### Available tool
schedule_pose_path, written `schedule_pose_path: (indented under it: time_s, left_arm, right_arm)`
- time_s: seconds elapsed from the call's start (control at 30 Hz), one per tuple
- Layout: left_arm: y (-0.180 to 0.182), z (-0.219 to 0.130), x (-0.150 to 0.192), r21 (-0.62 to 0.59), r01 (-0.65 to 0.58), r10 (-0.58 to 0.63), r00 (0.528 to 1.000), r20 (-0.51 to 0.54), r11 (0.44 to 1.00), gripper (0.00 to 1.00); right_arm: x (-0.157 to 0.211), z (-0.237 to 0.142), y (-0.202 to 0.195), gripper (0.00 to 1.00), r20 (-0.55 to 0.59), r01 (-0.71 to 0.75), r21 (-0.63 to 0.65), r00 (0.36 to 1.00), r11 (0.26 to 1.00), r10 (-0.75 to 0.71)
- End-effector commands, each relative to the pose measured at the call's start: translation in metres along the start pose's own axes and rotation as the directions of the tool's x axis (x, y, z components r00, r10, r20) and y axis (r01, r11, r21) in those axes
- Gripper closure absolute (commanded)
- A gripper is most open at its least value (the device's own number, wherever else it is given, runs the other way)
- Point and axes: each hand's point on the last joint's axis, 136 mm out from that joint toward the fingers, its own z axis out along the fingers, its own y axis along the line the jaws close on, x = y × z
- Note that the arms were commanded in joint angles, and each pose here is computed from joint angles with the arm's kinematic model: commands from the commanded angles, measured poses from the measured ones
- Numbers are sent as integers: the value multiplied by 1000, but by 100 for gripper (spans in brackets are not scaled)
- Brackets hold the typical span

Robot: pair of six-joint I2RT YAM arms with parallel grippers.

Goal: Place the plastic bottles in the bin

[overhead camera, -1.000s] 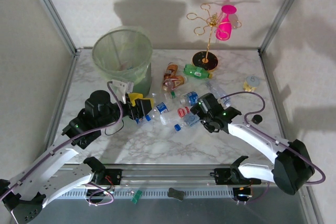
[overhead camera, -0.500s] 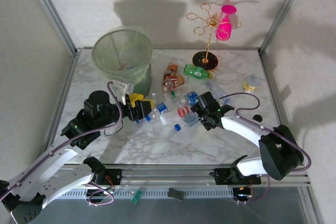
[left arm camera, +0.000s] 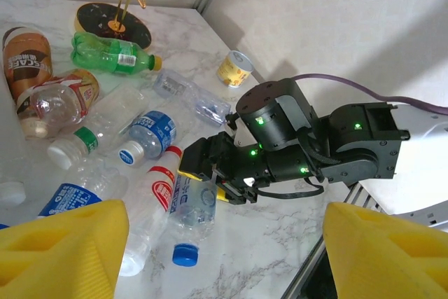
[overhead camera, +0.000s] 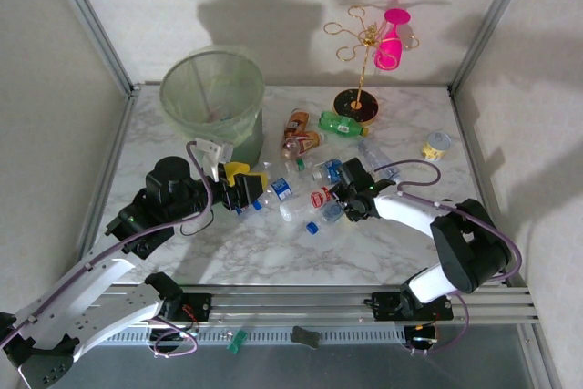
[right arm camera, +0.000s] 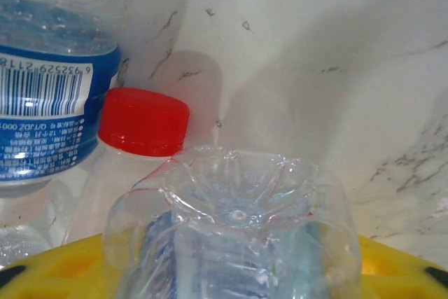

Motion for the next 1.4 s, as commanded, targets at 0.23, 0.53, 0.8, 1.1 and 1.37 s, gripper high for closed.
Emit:
schedule_pose_path:
  time_s: [0.23,0.53,0.8,1.1,1.37]
  left_arm:
    - [-3,2,-2,-2,-8,8,1000,-14,1000,27]
    - [3,15,5,-29,15,-17,998,-67,999,20]
    - [9,41,31,-61,23,-34,984,-176,998,9]
    - [7,73,55,-33,89,-94,967,-237,996,6]
    - [-4,84,58,22,80,-72,965,-251,997,40]
  right_arm:
    - [-17,-52,20,60,83,64,-130,995,989,-54]
    - [-21,-137,79,68,261,316,-387,939,866,-225]
    - [4,-179,120,73,307,441,-470,894,764,-326]
    - [37,-214,152,73,315,505,-577,863,642,-395]
    - [47,-227,157,73,316,517,-616,853,594,-415]
